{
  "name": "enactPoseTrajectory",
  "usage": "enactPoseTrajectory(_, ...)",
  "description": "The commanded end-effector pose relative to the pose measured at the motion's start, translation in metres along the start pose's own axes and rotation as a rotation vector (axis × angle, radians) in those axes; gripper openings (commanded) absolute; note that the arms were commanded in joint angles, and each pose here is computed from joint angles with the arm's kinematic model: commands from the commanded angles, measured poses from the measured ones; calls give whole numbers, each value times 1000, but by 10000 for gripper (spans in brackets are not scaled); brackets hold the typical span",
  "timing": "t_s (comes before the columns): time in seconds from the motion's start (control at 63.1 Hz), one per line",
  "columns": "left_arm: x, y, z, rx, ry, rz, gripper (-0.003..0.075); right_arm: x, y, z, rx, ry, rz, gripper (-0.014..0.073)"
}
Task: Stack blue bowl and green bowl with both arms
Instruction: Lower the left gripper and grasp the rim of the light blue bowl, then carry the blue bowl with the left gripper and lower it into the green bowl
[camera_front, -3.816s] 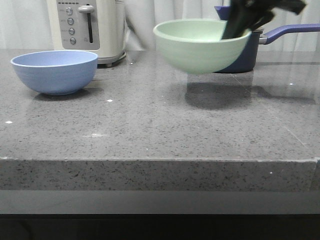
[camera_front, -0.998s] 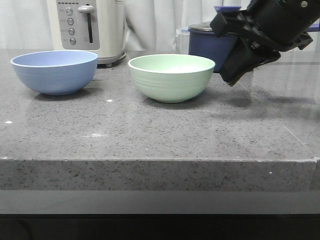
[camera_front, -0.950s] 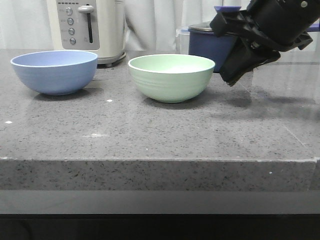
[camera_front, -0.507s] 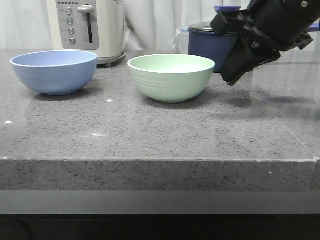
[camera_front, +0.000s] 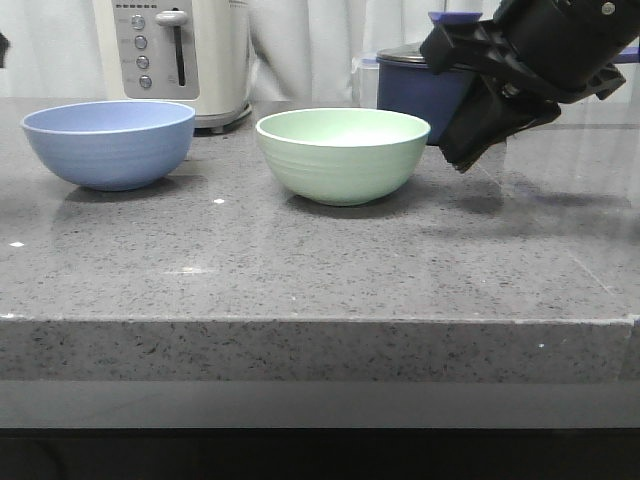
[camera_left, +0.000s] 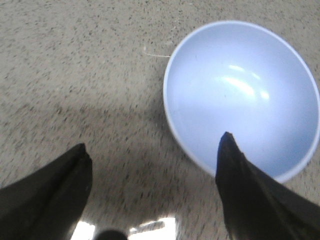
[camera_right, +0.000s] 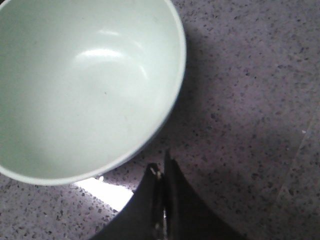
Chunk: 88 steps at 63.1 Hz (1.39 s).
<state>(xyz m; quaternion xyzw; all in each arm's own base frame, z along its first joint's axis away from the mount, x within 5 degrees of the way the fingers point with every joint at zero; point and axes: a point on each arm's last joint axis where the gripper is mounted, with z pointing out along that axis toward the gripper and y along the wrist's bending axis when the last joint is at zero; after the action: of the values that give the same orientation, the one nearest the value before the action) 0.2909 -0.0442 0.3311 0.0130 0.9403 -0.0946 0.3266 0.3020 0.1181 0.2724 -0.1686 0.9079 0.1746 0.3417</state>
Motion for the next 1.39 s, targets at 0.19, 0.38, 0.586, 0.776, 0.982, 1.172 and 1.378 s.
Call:
enactPoseTrajectory(0.19,-38,-7,33,69,-6,-82,512,-14,3,-15,7,-100,-1,-64)
enactPoseTrajectory(0.38,-42,-7,56,82,32,-109,506,-14,3,-15,7,-100,-1,-64)
enactPoseTrajectory(0.586,-39,-5,68,77,63,-114,324,-14,3,-15,7,-100,-1,-64)
enactPoseTrajectory(0.776,-39,-5,69,77,65,-115,145,-14,3,-15,7,-100,-1,-64)
enactPoseTrajectory(0.982,-40,-6,64,80,60,-110,22,-14,3,-15,7,-100,-1,-64)
enactPoseTrajectory(1.172,-52,-19,34,113,13,-50,-20,-14,3,-15,7,-100,-1,-64)
enactPoseTrajectory(1.378,-69,-62,-3,204,-25,75,-20,-14,3,-15,7,-100,-1,-64)
